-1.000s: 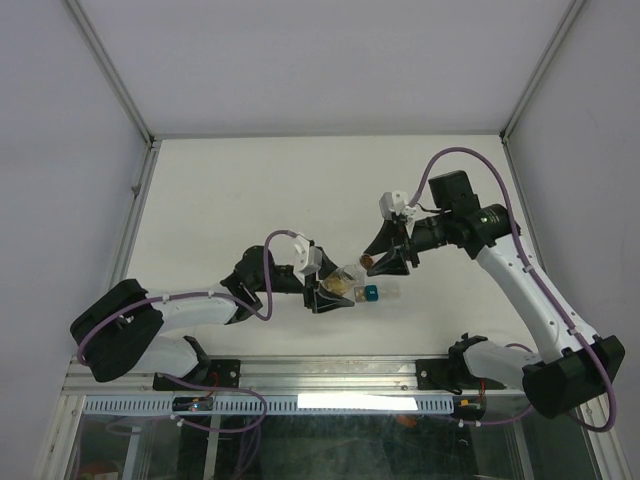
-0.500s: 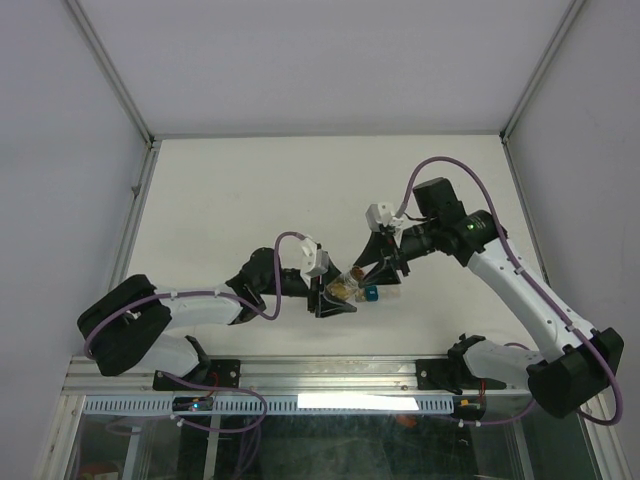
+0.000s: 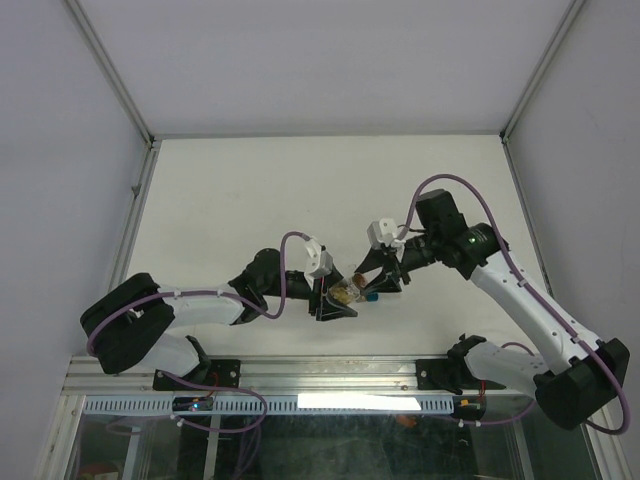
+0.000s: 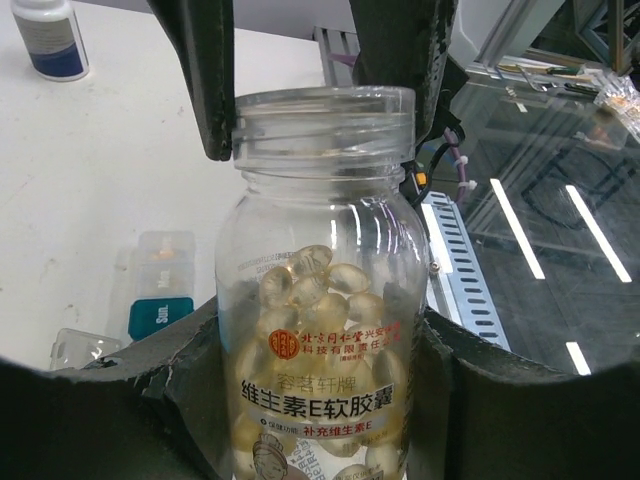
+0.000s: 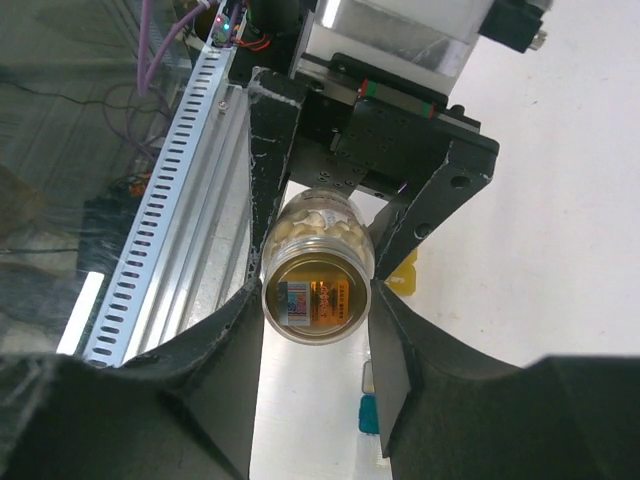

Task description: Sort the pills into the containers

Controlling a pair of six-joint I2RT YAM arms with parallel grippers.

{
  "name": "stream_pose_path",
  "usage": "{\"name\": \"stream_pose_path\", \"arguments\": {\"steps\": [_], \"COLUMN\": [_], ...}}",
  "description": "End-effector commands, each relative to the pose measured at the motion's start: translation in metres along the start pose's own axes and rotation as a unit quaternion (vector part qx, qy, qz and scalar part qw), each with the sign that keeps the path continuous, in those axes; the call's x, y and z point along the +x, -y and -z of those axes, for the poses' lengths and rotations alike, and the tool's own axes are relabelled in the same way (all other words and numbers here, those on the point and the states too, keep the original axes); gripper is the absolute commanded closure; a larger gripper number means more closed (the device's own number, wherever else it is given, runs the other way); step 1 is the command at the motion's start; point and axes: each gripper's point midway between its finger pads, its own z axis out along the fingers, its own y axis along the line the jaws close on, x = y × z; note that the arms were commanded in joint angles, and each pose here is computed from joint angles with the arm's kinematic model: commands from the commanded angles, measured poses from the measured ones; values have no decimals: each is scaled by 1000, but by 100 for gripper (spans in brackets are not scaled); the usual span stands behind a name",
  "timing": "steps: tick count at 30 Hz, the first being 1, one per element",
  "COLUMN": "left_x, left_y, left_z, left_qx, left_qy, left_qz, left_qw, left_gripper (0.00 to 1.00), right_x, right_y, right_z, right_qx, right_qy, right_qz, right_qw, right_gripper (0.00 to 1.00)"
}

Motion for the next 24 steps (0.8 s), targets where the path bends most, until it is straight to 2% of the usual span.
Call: {"name": "stream_pose_path", "arguments": {"steps": [1,6,12,16,19,24], "left_x": [-55,-65,-71,-79,-81,-89], "left_y": [10,15,4,-15,-31,-66], "left_z": [-7,-13,-16,-13,-12,-8], "left_qx": [22,48,21,-37,-98,-204], "left_qy": [76,75,72,76,69,62], "left_qz": [-38,-37,-48,-72,-101,-139], "left_qw": [996,995,996,994,988,967], "left_gripper": [100,100,100,100,100,100], "right_x": [-2,-5,-8,-6,-1,16], "right_y": [-7,-14,-6,9,21,55], "right_z": [1,0,0,-1,-3,-2], "right_qx": [-2,-26,-5,35,71,168], "right_qy": [3,12,8,4,-2,-21], "right_qz": [101,108,74,8,-73,-204], "right_qw": [995,994,997,999,995,964], "right_gripper": [77,77,78,80,80,85]}}
